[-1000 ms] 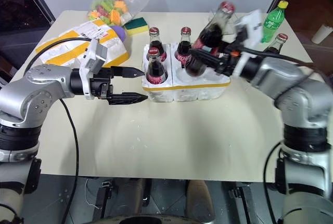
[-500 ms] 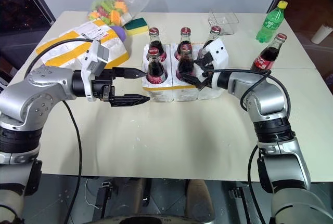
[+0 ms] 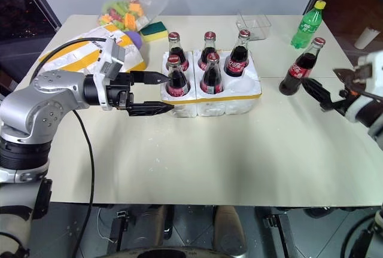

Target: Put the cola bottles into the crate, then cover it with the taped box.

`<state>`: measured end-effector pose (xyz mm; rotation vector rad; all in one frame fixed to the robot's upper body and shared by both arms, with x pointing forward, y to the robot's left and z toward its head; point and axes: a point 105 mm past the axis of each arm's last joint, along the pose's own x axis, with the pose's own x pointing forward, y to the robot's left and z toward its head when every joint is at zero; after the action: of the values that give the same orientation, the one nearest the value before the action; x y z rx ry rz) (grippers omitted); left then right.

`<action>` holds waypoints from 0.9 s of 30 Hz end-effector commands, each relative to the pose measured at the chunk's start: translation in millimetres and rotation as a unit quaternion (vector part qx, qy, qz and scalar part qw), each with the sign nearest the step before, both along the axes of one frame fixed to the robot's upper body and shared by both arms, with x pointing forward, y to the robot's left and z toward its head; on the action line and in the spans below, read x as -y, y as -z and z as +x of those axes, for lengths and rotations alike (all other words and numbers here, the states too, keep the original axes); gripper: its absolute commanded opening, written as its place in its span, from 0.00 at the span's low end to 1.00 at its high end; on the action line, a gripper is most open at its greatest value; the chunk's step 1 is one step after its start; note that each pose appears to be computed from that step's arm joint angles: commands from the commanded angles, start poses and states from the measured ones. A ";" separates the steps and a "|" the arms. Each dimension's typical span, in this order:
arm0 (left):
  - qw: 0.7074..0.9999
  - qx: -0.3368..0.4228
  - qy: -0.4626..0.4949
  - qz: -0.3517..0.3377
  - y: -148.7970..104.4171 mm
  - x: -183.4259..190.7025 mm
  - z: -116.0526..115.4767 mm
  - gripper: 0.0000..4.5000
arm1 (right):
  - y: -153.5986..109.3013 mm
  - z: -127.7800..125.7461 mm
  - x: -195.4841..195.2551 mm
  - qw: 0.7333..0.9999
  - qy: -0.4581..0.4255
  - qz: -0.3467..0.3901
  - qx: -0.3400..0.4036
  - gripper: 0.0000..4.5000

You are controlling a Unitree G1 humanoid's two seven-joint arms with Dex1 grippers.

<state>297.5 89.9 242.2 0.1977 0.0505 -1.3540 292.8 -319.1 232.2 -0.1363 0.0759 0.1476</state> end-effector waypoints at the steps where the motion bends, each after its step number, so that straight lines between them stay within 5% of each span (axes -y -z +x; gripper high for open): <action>1: 0.999 0.024 0.021 -0.020 -18.2 10.2 -4.9 1.00 | -8.5 13.1 10.7 0.999 0.038 -0.007 0.033 0.99; 17: 0.998 0.046 0.026 -0.022 -32.2 17.6 -7.0 1.00 | 21.9 98.7 9.4 0.999 0.038 0.035 0.017 0.99; 27: 0.998 0.054 0.015 -0.023 -32.7 15.4 -6.8 1.00 | 28.5 124.6 9.4 0.998 0.038 0.047 0.004 0.94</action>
<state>295.0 72.7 265.5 0.2079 -0.0240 -1.3772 413.9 -329.1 189.3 -0.0203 0.1144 0.0701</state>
